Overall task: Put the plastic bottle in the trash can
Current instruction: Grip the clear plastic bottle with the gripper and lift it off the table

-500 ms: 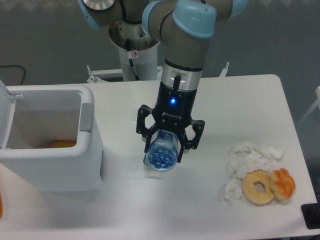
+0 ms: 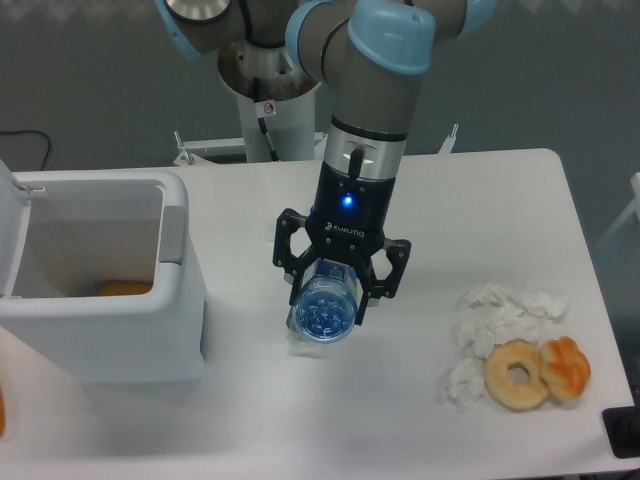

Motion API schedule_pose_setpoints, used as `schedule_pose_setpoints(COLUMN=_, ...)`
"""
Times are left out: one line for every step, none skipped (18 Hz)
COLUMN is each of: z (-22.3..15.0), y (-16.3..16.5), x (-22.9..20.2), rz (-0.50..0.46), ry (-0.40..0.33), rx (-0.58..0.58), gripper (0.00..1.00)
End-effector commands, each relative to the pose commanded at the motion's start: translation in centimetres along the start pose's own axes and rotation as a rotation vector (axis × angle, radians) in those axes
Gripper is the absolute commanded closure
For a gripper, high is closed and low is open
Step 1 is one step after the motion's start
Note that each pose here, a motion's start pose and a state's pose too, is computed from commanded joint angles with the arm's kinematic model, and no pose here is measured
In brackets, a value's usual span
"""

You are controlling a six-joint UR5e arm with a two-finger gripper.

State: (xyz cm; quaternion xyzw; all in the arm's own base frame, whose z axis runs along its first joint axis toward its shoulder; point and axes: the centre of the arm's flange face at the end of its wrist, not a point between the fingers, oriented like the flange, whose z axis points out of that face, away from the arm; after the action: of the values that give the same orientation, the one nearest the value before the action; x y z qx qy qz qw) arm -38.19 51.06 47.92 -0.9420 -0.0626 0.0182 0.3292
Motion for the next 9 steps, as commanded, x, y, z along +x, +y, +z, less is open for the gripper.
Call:
schedule_pose_setpoints(z=0.2, y=-0.1, x=0.1, rz=-0.003, ry=0.009, rx=0.010, gripper=0.25)
schedule_pose_setpoints(z=0.0, y=-0.3, x=0.2, rz=-0.009, ry=0.011, rx=0.019, gripper=0.25)
schedule_pose_setpoints(z=-0.2, y=-0.6, x=0.2, rz=-0.011, ry=0.009, rx=0.024, gripper=0.25)
schedule_pose_setpoints(z=-0.2, y=-0.7, x=0.2, rz=-0.012, ry=0.013, rx=0.029, gripper=0.25)
schedule_pose_setpoints(z=-0.4, y=-0.7, x=0.2, rz=-0.014, ry=0.023, rx=0.040, gripper=0.25)
schedule_pose_setpoints(z=-0.6, y=-0.9, x=0.4, rz=-0.015, ry=0.037, rx=0.054, gripper=0.25)
schedule_pose_setpoints(z=-0.8, y=-1.1, x=0.6, rz=-0.032, ry=0.045, rx=0.063, gripper=0.25)
schedule_pose_setpoints(z=-0.9, y=-1.2, x=0.7, rz=-0.064, ry=0.047, rx=0.065, gripper=0.25)
schedule_pose_setpoints(z=-1.5, y=-1.5, x=1.0, rz=-0.091, ry=0.041, rx=0.072, gripper=0.25)
